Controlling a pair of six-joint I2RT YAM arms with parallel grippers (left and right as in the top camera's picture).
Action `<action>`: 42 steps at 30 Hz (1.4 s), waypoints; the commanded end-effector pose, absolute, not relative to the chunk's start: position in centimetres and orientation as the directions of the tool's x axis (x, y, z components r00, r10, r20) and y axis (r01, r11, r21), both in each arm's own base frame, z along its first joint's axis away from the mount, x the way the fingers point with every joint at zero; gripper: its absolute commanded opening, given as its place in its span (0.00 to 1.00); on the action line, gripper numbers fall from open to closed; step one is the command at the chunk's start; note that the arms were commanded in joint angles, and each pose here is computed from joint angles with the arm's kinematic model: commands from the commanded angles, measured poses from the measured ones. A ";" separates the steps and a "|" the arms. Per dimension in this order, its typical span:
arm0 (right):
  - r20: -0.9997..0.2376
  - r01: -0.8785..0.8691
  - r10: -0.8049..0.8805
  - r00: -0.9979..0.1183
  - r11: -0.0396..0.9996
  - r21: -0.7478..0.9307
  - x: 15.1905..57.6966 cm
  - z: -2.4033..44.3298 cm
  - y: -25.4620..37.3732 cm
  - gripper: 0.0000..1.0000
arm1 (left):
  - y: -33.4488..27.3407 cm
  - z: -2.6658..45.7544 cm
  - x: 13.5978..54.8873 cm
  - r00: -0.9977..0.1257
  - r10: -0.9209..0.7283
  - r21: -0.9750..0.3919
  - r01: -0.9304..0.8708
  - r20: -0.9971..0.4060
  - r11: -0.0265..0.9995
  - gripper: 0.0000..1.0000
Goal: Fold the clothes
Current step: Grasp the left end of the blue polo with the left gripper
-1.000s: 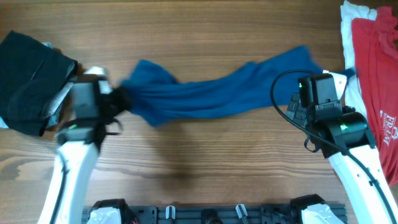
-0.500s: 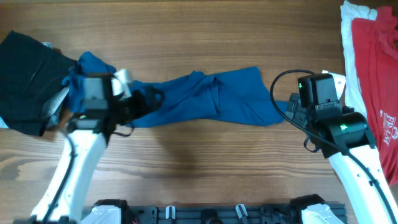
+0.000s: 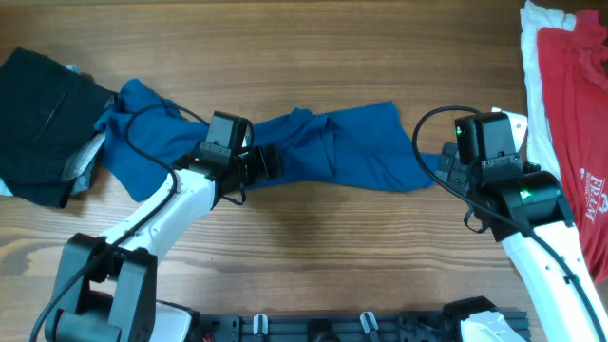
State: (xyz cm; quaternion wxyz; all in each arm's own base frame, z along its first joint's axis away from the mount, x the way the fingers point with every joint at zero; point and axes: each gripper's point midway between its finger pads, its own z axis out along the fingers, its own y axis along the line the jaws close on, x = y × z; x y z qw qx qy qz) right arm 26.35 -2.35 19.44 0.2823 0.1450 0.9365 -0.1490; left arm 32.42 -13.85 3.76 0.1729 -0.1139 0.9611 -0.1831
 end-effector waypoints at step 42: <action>-0.573 0.359 0.209 -0.793 0.919 -0.162 26.3 19.6 -2.0 1.00 | -7.0 7.5 20.8 -0.941 -0.288 -0.021 -0.289 -0.179 0.957 0.04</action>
